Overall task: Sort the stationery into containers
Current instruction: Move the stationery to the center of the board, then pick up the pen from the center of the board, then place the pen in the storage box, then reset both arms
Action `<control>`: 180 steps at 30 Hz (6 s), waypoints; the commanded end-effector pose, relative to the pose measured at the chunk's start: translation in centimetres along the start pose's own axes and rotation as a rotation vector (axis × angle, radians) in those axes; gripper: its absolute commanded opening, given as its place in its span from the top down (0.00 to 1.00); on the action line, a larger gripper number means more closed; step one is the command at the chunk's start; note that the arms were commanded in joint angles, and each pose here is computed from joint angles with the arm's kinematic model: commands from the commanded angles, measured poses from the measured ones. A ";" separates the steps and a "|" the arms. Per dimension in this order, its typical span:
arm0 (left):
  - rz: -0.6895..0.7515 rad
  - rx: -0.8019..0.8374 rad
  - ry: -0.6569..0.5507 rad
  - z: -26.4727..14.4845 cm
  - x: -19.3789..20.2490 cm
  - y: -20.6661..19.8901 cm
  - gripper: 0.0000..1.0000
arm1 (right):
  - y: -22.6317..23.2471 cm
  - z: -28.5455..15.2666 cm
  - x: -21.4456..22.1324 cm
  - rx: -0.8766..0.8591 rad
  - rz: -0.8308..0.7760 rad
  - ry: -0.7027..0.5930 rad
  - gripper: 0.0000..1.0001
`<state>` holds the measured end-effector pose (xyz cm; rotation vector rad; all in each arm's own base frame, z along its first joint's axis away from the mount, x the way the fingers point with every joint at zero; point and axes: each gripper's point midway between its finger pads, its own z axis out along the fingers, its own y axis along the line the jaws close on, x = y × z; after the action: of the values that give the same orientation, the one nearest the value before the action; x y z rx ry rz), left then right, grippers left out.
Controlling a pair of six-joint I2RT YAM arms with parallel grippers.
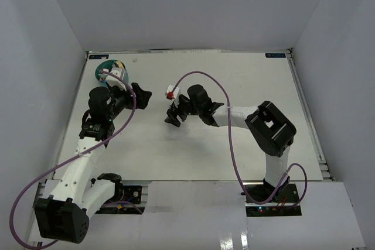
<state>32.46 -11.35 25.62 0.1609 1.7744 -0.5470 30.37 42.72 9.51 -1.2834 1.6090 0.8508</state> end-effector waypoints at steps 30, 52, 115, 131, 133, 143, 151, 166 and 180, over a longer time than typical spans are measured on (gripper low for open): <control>-0.079 -0.076 0.190 5.3 7.7 -6.5 0.02 | -2.0 -21.6 4.1 0.778 0.285 -0.012 0.10; 0.050 -0.314 0.265 7.7 12.6 -5.8 0.20 | -1.2 -24.9 4.0 0.824 0.331 -0.119 0.10; 0.026 -0.806 0.028 9.6 -11.4 24.0 0.89 | -0.7 -24.0 4.5 0.759 0.334 -0.097 0.10; -0.021 -0.792 0.097 10.3 -7.7 25.0 0.90 | -0.6 -24.0 4.6 0.756 0.336 -0.095 0.10; -0.024 -0.797 0.107 10.5 -7.2 25.2 0.90 | -0.6 -24.0 4.5 0.756 0.334 -0.099 0.10; -0.028 -0.815 0.124 12.0 -5.3 26.7 0.64 | -0.6 -23.9 4.7 0.754 0.337 -0.092 0.10; -0.033 -0.822 0.124 12.3 -5.0 27.1 0.42 | -0.6 -24.1 4.5 0.759 0.335 -0.102 0.10; -0.011 -0.654 -0.125 1.1 -16.0 15.8 0.03 | -0.9 -28.3 -0.4 0.842 0.350 -0.218 0.10; 0.016 -0.399 -0.233 -14.5 -7.3 2.6 0.02 | 1.4 -37.3 -4.0 0.961 0.337 -0.303 0.10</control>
<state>23.05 0.47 40.24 -0.1958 1.4294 -0.1151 21.94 13.04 26.77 -0.2385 1.6638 0.3872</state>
